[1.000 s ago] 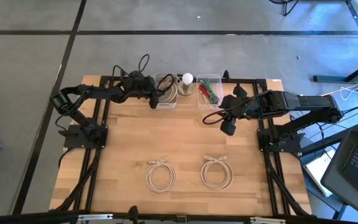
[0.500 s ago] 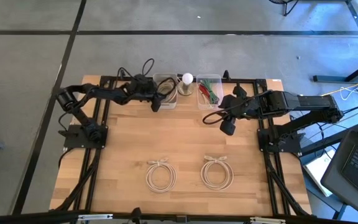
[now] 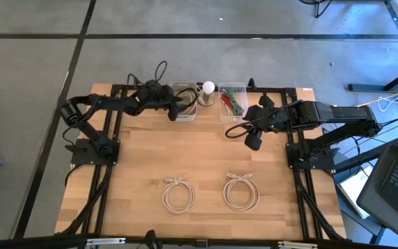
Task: Pick & Place USB Port
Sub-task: Put the left light brown HDMI cable into the gray bin
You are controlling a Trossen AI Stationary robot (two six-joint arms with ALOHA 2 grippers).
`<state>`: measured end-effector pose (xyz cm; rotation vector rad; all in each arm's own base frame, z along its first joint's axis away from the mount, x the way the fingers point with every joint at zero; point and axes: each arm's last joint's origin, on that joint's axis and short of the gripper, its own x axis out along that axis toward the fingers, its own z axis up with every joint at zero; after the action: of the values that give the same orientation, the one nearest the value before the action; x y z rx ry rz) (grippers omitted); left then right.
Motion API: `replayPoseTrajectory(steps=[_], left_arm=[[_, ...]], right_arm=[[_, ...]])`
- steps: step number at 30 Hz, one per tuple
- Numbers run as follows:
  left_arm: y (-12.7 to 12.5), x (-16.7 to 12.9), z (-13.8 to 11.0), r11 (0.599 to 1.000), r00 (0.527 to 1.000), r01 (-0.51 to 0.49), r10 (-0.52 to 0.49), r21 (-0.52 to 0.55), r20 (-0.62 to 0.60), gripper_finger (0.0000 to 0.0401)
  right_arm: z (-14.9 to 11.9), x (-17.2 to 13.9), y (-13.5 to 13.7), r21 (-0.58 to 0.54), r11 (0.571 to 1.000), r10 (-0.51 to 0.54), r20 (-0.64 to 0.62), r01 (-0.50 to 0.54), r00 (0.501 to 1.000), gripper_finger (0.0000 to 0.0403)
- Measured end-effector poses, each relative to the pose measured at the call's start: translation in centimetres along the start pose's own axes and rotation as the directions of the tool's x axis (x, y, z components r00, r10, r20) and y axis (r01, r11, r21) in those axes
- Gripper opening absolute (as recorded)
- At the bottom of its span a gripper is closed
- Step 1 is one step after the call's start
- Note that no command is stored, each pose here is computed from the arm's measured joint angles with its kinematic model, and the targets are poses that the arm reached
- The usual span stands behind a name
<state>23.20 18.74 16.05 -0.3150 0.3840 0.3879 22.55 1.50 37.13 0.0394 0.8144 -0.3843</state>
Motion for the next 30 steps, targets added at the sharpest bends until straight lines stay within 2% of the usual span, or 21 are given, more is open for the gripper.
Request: replayPoseTrajectory(steps=[3,5,8,10,13,16,18,21,24,27,30], left_arm=[[-0.7,-1.2,1.4,0.999,0.997,0.050,-0.051,0.016,0.058,0.0207],[-1.4,-1.9,2.2,0.991,0.988,0.130,-0.131,0.013,0.084,0.0208],[-3.4,-2.6,2.5,0.966,0.965,0.260,-0.260,0.011,0.045,0.0209],[-5.2,-2.6,1.6,0.945,0.944,0.327,-0.326,0.016,-0.051,0.0209],[-8.6,-2.9,-0.3,0.912,0.889,0.410,-0.393,0.026,-0.233,0.0209],[-12.0,-3.5,-2.4,0.875,0.796,0.483,-0.453,-0.028,-0.402,0.0209],[-14.2,-4.0,-3.7,0.866,0.744,0.497,-0.458,-0.056,-0.486,0.0209],[-17.8,-4.6,-5.8,0.871,0.715,0.491,-0.407,-0.006,-0.568,0.0209],[-20.8,-5.6,-7.6,0.849,0.685,0.527,-0.397,0.040,-0.611,0.0209],[-22.8,-6.4,-8.9,0.856,0.692,0.513,-0.372,0.060,-0.619,0.0209],[-23.7,-7.0,-9.3,0.885,0.737,0.458,-0.327,0.080,-0.592,0.0209]], right_arm=[[0.0,0.0,0.0,-0.002,1.000,0.000,0.000,0.000,1.000,0.0133],[0.0,0.0,0.0,-0.002,1.000,0.000,0.000,0.000,1.000,0.0133],[0.0,0.0,0.0,-0.002,1.000,0.000,0.000,0.000,1.000,0.0133],[0.0,0.0,0.0,-0.002,1.000,0.000,0.001,0.000,1.000,0.0133],[0.0,0.0,0.0,0.000,1.000,0.001,0.002,-0.001,1.000,0.0133],[0.0,0.0,0.0,0.002,1.000,0.001,0.002,-0.001,1.000,0.0133],[0.0,0.0,0.0,0.002,1.000,0.001,0.002,-0.001,1.000,0.0133],[0.1,0.0,0.0,0.004,1.000,0.002,0.008,-0.002,1.000,0.0133],[0.3,0.0,0.1,0.009,1.000,0.008,0.027,-0.008,1.000,0.0133],[0.3,0.0,0.1,0.011,1.000,0.010,0.034,-0.010,0.999,0.0133],[0.4,0.0,0.1,0.010,1.000,0.010,0.035,-0.010,0.999,0.0133]])
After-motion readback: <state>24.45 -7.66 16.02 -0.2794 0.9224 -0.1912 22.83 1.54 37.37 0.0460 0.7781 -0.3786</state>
